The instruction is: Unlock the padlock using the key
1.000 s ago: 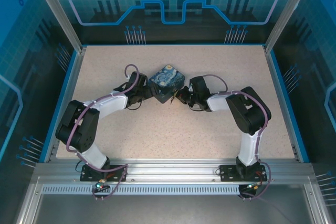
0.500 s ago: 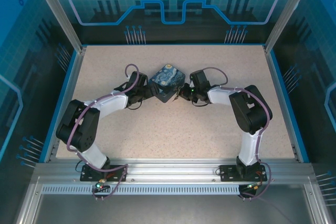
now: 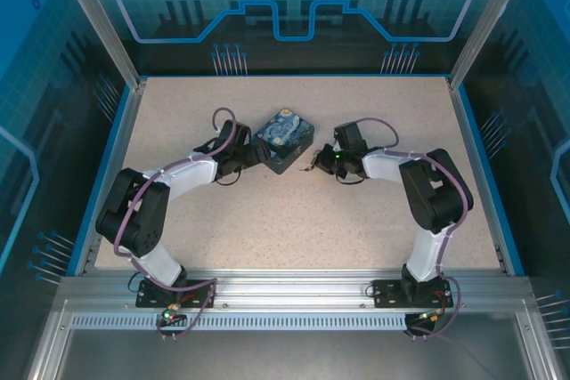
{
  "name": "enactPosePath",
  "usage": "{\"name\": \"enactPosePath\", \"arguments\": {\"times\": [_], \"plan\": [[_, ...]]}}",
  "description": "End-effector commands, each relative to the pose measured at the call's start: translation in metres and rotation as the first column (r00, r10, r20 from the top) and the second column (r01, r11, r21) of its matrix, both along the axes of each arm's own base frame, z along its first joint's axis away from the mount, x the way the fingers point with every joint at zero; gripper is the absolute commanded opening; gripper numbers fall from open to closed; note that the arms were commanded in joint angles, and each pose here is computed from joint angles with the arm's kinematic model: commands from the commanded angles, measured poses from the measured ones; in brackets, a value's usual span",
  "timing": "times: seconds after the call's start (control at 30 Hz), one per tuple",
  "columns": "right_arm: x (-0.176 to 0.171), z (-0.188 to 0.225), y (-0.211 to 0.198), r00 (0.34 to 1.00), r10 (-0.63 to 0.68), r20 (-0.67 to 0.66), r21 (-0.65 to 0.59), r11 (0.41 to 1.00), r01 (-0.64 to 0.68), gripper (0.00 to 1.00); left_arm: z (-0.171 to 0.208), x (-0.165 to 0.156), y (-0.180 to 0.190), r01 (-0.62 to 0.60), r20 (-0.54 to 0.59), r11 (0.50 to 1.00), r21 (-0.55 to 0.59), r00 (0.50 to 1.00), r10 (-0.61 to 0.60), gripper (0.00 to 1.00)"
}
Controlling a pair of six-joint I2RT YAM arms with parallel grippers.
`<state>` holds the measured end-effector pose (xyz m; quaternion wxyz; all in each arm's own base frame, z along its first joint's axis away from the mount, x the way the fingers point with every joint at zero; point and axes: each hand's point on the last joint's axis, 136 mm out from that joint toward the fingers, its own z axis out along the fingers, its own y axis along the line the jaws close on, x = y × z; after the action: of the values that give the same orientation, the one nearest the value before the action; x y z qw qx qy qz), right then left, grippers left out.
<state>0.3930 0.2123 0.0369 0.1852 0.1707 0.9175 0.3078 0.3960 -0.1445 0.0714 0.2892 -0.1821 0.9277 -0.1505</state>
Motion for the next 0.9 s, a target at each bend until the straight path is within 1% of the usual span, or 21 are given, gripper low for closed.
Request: {"name": "enactPosePath", "arguments": {"times": [0.0,0.27,0.33,0.4,0.43,0.5,0.57,0.6,0.7,0.73,0.77,0.87], "plan": [[-0.002,0.013,-0.022,1.0,-0.026,0.018,0.029,0.999,0.026,0.0,-0.002,-0.011,0.006,0.013,-0.054,0.999,0.05,0.999,-0.01,0.99],[-0.026,-0.013,-0.074,0.991,-0.11,-0.073,0.107,0.987,0.117,0.0,0.036,-0.008,0.005,0.012,0.009,1.0,0.026,1.0,-0.013,0.99],[-0.032,-0.013,-0.085,0.988,-0.129,-0.081,0.114,0.984,0.138,0.03,0.046,-0.009,0.006,0.012,0.026,1.0,0.021,1.0,-0.013,0.99],[-0.039,-0.011,-0.096,0.984,-0.151,-0.092,0.113,0.98,0.161,0.17,0.058,-0.011,0.008,0.013,0.042,1.0,0.017,0.999,-0.014,0.99],[-0.043,-0.008,-0.101,0.982,-0.164,-0.091,0.113,0.978,0.174,0.22,0.063,-0.013,0.009,0.015,0.052,1.0,0.018,0.999,-0.016,0.99],[-0.05,-0.001,-0.113,0.976,-0.196,-0.09,0.114,0.972,0.206,0.42,0.075,-0.016,0.011,0.017,0.072,1.0,0.014,0.997,-0.018,0.99],[-0.057,0.01,-0.125,0.971,-0.227,-0.081,0.104,0.967,0.234,0.59,0.086,-0.021,0.014,0.017,0.087,1.0,0.013,0.996,-0.018,0.99],[-0.06,0.017,-0.13,0.969,-0.237,-0.07,0.099,0.965,0.243,0.65,0.092,-0.023,0.017,0.017,0.097,1.0,0.014,0.995,-0.018,0.99],[-0.069,0.044,-0.143,0.965,-0.262,-0.02,0.061,0.963,0.263,0.78,0.11,-0.031,0.027,0.004,0.128,1.0,0.019,0.992,-0.006,0.99],[-0.073,0.054,-0.147,0.964,-0.266,0.002,0.043,0.963,0.266,0.81,0.115,-0.034,0.032,-0.004,0.138,1.0,0.017,0.99,0.001,0.99],[-0.074,0.067,-0.152,0.962,-0.271,0.033,0.015,0.963,0.271,0.87,0.12,-0.037,0.037,-0.015,0.148,1.0,0.016,0.989,0.012,0.99],[-0.077,0.104,-0.167,0.954,-0.268,0.134,-0.072,0.957,0.28,0.91,0.134,-0.046,0.058,-0.056,0.184,0.998,0.018,0.982,0.052,0.99]]}}
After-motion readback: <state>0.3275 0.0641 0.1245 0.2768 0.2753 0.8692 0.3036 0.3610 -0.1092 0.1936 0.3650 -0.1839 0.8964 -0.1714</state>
